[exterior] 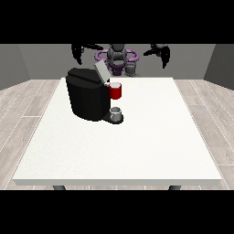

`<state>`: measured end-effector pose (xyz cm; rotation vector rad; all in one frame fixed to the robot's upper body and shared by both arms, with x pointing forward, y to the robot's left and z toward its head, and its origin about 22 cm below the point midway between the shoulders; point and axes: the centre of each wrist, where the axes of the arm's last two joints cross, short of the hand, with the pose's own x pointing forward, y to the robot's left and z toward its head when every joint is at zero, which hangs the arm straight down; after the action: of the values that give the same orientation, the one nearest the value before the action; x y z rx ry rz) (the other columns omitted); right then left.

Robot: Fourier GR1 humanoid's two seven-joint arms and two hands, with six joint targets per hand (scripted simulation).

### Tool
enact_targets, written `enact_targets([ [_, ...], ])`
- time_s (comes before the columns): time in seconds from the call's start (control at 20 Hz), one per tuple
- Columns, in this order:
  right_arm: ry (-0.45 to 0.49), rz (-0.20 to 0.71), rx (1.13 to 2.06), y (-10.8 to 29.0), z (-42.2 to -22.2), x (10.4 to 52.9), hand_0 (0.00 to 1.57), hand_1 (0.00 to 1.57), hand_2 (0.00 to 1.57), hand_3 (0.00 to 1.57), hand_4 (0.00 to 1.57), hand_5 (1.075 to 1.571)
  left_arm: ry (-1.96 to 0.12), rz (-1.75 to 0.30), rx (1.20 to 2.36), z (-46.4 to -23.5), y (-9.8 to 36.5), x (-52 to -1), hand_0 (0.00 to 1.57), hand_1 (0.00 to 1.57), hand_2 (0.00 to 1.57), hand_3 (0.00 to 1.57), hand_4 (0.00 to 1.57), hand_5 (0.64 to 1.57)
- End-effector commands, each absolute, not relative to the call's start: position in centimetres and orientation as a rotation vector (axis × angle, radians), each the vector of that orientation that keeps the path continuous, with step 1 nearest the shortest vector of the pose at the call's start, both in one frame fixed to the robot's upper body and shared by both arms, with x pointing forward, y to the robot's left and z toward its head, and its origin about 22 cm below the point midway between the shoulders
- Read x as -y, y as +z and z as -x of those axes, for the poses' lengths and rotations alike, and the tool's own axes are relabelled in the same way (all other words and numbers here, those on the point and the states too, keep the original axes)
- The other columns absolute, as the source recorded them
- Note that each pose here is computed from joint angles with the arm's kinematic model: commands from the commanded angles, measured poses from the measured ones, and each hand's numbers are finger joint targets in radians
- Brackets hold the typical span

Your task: Insert the coffee pod into the coffee machine and close the lid

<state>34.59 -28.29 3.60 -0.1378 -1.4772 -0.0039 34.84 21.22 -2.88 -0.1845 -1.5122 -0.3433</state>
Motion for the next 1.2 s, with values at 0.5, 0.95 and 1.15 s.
enact_targets([
  [0.5, 0.055, 0.047, 1.479, 5.1, -37.7, 26.1, 0.00, 0.00, 0.00, 0.00, 0.00, 1.571, -0.337, 0.138, 1.620, -32.6, 1.9, -21.6, 0.00, 0.00, 0.00, 0.00, 0.37, 1.571],
  [0.95, 0.155, 0.019, 1.553, 6.6, -38.9, 22.2, 0.00, 0.00, 0.00, 0.00, 0.07, 1.571, -0.293, 0.074, 1.674, -30.9, 2.5, -27.4, 0.00, 0.00, 0.00, 0.00, 0.38, 1.571],
  [1.15, 0.152, 0.051, 1.579, 10.3, -40.6, 22.9, 0.00, 0.00, 0.00, 0.00, 0.13, 1.571, -0.283, 0.031, 1.702, -29.4, 0.8, -25.7, 0.00, 0.00, 0.00, 0.00, 0.31, 1.571],
])
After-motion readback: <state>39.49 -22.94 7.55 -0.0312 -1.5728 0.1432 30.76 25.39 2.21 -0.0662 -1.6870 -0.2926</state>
